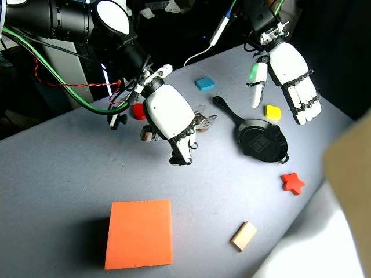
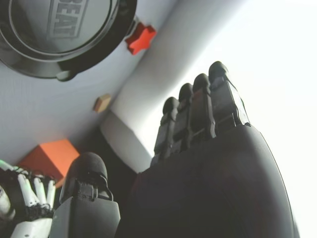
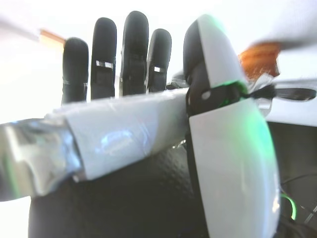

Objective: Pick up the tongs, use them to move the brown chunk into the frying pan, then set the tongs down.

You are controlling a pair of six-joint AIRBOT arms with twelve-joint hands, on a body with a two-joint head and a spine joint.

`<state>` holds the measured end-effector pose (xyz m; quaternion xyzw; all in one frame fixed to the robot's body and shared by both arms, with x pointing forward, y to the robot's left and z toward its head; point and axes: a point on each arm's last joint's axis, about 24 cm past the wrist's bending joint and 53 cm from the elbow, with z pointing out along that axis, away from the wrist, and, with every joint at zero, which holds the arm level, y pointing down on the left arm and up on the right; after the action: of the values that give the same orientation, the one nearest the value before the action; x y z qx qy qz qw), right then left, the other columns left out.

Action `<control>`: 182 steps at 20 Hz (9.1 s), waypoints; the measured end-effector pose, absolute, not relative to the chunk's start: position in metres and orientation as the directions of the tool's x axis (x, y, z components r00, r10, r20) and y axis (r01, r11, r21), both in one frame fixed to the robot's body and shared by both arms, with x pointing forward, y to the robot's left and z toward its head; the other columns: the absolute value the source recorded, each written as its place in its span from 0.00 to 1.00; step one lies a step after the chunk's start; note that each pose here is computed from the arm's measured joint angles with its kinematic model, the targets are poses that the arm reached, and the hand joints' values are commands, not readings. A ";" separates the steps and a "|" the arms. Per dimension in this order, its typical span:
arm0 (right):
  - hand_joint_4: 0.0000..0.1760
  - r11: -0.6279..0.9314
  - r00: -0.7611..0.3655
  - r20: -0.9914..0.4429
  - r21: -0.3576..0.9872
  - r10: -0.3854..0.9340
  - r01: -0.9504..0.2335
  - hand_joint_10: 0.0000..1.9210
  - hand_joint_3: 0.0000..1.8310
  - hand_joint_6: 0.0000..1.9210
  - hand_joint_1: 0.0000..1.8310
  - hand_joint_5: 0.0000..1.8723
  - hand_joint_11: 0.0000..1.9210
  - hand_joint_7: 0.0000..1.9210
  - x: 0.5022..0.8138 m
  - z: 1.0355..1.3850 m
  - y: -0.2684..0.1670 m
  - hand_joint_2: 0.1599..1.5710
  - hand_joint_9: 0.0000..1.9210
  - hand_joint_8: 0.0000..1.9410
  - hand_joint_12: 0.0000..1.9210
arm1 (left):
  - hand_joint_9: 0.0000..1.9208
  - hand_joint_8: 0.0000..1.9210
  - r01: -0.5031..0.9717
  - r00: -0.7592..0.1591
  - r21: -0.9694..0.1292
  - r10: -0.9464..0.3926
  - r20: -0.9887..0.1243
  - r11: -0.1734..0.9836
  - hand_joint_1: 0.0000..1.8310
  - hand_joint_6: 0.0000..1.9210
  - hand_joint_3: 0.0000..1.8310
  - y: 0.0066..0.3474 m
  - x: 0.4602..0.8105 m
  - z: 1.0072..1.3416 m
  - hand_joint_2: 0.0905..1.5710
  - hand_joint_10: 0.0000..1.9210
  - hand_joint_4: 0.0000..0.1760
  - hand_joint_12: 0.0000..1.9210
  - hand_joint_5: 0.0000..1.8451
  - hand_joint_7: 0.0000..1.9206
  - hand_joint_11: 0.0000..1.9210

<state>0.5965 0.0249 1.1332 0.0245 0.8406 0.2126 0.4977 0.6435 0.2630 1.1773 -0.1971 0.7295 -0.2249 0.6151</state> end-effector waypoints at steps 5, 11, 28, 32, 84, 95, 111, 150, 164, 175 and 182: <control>0.00 0.906 -0.506 -0.826 0.382 0.248 -0.180 0.36 0.00 0.23 0.61 0.41 0.12 0.49 0.596 1.134 0.027 0.72 0.32 0.00 0.81 | 0.01 0.00 -0.012 -0.166 -0.571 -0.565 -0.808 0.821 0.00 0.00 0.00 0.263 0.644 1.177 0.73 0.00 0.16 0.01 0.01 0.01 0.01; 0.00 0.904 -0.503 -0.830 0.381 0.242 -0.194 0.37 0.00 0.23 0.61 0.41 0.12 0.49 0.598 1.143 0.029 0.72 0.32 0.00 0.82 | 0.00 0.00 -0.017 -0.165 -0.574 -0.569 -0.806 0.818 0.00 0.00 0.00 0.264 0.644 1.177 0.73 0.00 0.16 0.00 0.01 0.01 0.00; 0.00 0.912 -0.512 -0.830 0.361 0.220 -0.193 0.39 0.00 0.28 0.59 0.37 0.10 0.48 0.597 1.132 0.025 0.74 0.29 0.00 0.83 | 0.01 0.00 -0.017 -0.166 -0.575 -0.570 -0.805 0.818 0.00 0.00 0.00 0.264 0.644 1.177 0.74 0.00 0.14 0.01 0.02 0.02 0.01; 0.00 0.916 -0.516 -0.828 0.356 0.219 -0.183 0.39 0.00 0.28 0.59 0.38 0.10 0.49 0.601 1.126 0.024 0.73 0.29 0.00 0.84 | 0.01 0.00 -0.017 -0.165 -0.576 -0.570 -0.805 0.817 0.00 0.00 0.00 0.264 0.644 1.176 0.73 0.00 0.16 0.02 0.01 0.02 0.02; 0.00 0.909 -0.509 -0.840 0.345 0.188 -0.232 0.70 0.00 0.56 0.75 0.44 0.41 0.53 0.603 1.124 0.042 0.69 0.47 0.46 0.86 | 0.01 0.00 -0.020 -0.167 -0.579 -0.574 -0.802 0.815 0.00 0.00 0.00 0.263 0.643 1.175 0.74 0.00 0.14 0.04 0.00 0.01 0.00; 0.00 0.907 -0.500 -0.846 0.344 0.188 -0.243 0.69 0.00 0.53 0.75 0.47 0.40 0.54 0.604 1.129 0.044 0.68 0.48 0.44 0.87 | 0.00 0.00 -0.020 -0.167 -0.579 -0.574 -0.802 0.815 0.00 0.00 0.00 0.263 0.643 1.175 0.73 0.00 0.14 0.01 0.01 0.01 0.00; 0.00 0.902 -0.482 -0.854 0.349 0.195 -0.254 0.68 0.00 0.53 0.75 0.47 0.41 0.55 0.608 1.140 0.046 0.68 0.49 0.43 0.86 | 0.01 0.00 -0.023 -0.167 -0.575 -0.570 -0.805 0.818 0.00 0.00 0.00 0.265 0.643 1.174 0.74 0.00 0.12 0.01 0.00 0.02 0.01; 0.00 0.912 -0.505 -0.851 0.314 0.146 -0.266 0.36 0.00 0.61 0.59 0.46 0.39 0.71 0.607 1.116 0.040 0.73 0.59 0.05 0.79 | 0.01 0.00 -0.022 -0.158 -0.579 -0.575 -0.803 0.815 0.00 0.00 0.00 0.264 0.643 1.175 0.73 0.00 0.11 0.03 0.02 0.02 0.00; 0.60 0.915 -0.496 -0.859 0.296 0.129 -0.275 0.97 0.00 0.87 0.37 0.66 0.66 0.81 0.609 1.117 0.038 0.87 0.82 0.88 1.00 | 0.01 0.00 -0.022 -0.158 -0.580 -0.575 -0.802 0.815 0.00 0.00 0.00 0.264 0.643 1.175 0.74 0.00 0.11 0.04 0.02 0.02 0.00; 1.00 0.909 -0.492 -0.861 0.301 0.128 -0.289 1.00 0.01 1.00 0.42 0.80 0.96 0.87 0.608 1.120 0.042 0.96 0.93 1.00 1.00 | 0.01 0.00 -0.022 -0.158 -0.580 -0.575 -0.803 0.815 0.00 0.00 0.00 0.264 0.643 1.175 0.74 0.00 0.10 0.02 0.03 0.02 0.00; 1.00 0.913 -0.467 -0.873 0.298 0.142 -0.279 1.00 0.01 1.00 0.41 0.79 0.92 0.86 0.616 1.135 0.038 0.96 0.91 1.00 1.00 | 0.02 0.01 -0.022 -0.159 -0.580 -0.575 -0.803 0.815 0.00 0.00 0.00 0.264 0.643 1.175 0.73 0.00 0.09 0.01 0.04 0.03 0.01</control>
<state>0.6160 0.0376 1.1353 -0.0412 0.8317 0.2046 0.5145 0.6429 0.2636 1.1753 -0.2052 0.7272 -0.2248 0.6152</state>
